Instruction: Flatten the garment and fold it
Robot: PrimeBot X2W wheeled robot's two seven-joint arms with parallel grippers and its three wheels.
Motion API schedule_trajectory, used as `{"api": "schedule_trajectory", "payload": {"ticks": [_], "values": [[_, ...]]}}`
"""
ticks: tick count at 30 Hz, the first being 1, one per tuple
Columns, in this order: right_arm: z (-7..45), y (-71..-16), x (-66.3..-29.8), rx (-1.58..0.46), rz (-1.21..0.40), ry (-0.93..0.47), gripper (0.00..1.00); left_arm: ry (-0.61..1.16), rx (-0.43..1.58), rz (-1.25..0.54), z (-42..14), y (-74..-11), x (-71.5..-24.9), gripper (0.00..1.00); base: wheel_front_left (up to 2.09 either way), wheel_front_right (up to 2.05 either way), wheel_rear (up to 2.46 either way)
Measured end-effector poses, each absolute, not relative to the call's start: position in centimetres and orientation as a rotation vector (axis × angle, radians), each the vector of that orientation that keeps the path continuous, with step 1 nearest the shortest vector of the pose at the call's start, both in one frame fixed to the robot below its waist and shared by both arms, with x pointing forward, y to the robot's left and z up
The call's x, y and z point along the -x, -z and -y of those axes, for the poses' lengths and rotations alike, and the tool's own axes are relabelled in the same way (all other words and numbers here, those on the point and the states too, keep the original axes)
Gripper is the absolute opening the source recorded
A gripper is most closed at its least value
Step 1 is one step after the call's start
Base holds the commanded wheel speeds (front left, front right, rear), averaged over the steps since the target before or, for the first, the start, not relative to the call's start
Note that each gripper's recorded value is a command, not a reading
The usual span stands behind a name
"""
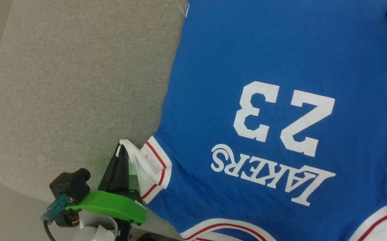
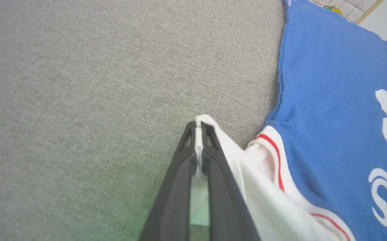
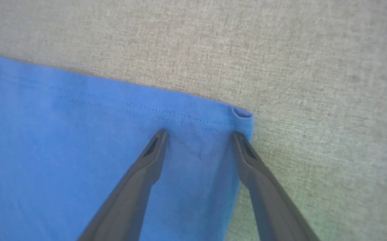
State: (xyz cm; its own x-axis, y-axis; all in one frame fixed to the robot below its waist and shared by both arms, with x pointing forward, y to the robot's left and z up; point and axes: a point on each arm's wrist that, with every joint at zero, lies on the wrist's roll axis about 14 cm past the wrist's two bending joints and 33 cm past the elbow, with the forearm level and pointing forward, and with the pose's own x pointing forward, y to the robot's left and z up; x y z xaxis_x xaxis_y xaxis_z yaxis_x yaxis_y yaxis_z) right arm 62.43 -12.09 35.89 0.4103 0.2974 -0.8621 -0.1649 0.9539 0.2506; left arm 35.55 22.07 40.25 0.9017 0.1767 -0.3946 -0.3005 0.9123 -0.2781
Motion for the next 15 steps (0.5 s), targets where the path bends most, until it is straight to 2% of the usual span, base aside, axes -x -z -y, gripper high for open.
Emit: {"api": "schedule_trajectory", "payload": {"ticks": [1, 2, 9, 15], "values": [[12.0, -35.7, -62.5, -0.129, -1.12, -0.294, 0.38, -0.26, 0.339, -0.377, -22.3, -40.1, -35.4, 0.0, 0.0, 0.0, 0.0], [11.9, -35.6, -62.6, -0.127, -1.126, -0.297, 0.0, -0.265, 0.339, -0.379, -22.4, -40.0, -35.3, 0.0, 0.0, 0.0, 0.0], [11.2, -36.4, -62.3, -0.094, -1.095, -0.317, 0.0, -0.283, 0.337, -0.381, -23.0, -39.9, -34.7, 0.0, 0.0, 0.0, 0.0], [10.6, -38.5, -60.6, 0.008, -1.045, -0.357, 0.0, -0.295, 0.341, -0.36, -23.6, -40.6, -33.8, 0.0, 0.0, 0.0, 0.0]]}}
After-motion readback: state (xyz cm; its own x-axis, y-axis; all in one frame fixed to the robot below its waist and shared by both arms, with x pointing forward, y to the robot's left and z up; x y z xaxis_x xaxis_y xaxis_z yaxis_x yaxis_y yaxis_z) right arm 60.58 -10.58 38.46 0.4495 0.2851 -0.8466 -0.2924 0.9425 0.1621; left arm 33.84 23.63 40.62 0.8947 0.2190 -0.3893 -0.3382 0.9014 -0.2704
